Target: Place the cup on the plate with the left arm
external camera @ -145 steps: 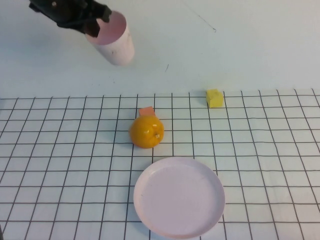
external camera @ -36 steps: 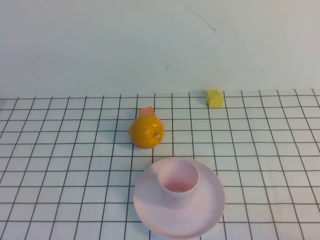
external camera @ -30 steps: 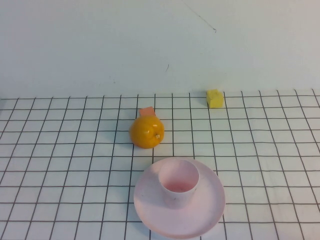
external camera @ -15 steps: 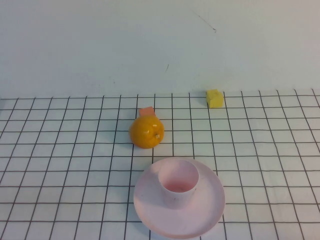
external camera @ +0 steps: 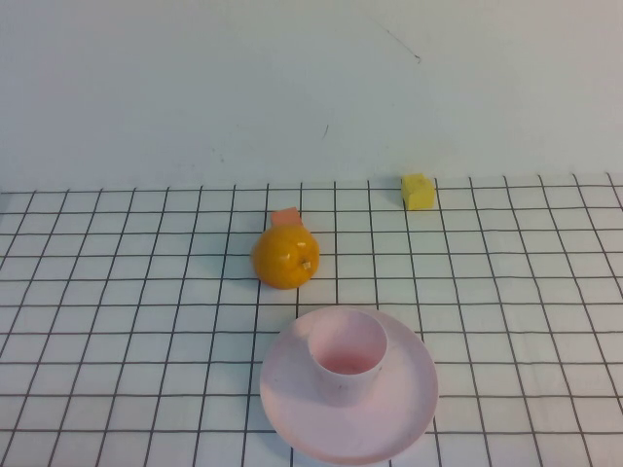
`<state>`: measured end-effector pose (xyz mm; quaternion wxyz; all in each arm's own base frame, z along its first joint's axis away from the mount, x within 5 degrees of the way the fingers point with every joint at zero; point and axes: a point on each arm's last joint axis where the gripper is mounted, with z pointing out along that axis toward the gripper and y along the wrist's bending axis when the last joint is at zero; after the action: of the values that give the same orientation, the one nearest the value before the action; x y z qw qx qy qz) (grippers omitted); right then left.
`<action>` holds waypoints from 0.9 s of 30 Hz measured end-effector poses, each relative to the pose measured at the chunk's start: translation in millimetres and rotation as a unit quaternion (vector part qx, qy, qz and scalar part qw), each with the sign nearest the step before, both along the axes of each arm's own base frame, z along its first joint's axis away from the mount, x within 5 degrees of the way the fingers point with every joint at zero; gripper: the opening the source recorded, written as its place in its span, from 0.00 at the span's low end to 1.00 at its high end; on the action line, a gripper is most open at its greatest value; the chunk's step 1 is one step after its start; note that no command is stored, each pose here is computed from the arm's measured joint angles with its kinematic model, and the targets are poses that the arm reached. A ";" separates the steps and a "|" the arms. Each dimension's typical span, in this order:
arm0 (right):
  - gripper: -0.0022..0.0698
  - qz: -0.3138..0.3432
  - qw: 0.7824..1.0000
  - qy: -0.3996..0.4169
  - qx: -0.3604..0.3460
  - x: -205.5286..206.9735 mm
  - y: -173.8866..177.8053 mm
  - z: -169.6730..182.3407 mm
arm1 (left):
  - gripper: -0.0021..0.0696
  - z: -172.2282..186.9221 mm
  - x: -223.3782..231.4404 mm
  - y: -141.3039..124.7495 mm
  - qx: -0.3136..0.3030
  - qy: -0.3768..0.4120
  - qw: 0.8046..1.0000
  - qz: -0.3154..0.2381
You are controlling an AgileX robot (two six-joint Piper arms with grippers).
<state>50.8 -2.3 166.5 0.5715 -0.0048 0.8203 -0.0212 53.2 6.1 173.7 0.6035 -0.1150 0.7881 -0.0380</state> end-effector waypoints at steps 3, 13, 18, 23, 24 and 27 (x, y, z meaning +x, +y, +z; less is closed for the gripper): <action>0.03 0.000 1.000 0.000 0.000 0.0 0.0 0.0 | 0.03 -1.1 -0.8 0.3 0.001 0.012 1.000 0.002; 0.03 0.000 1.000 0.000 0.000 0.0 0.0 0.0 | 0.03 -1.4 -1.0 0.4 0.001 0.014 1.000 0.002; 0.03 0.000 1.000 0.000 0.000 0.0 0.0 0.0 | 0.03 -1.5 -1.0 0.2 0.028 0.016 0.999 -0.007; 0.03 0.000 1.000 0.000 0.000 0.0 0.0 0.0 | 0.03 -1.5 -0.9 -0.6 0.068 0.019 0.997 -0.027; 0.03 0.000 1.000 0.000 0.000 0.0 0.0 0.0 | 0.03 -1.5 -0.9 -0.8 0.070 0.019 0.997 -0.028; 0.03 0.000 1.000 0.000 0.000 0.0 0.0 0.0 | 0.03 -1.5 -0.9 -0.8 0.073 0.019 0.997 -0.029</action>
<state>50.8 -2.3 166.5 0.5715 -0.0048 0.8203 -0.0212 52.3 5.4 172.2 0.5935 -0.0485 0.8034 0.0039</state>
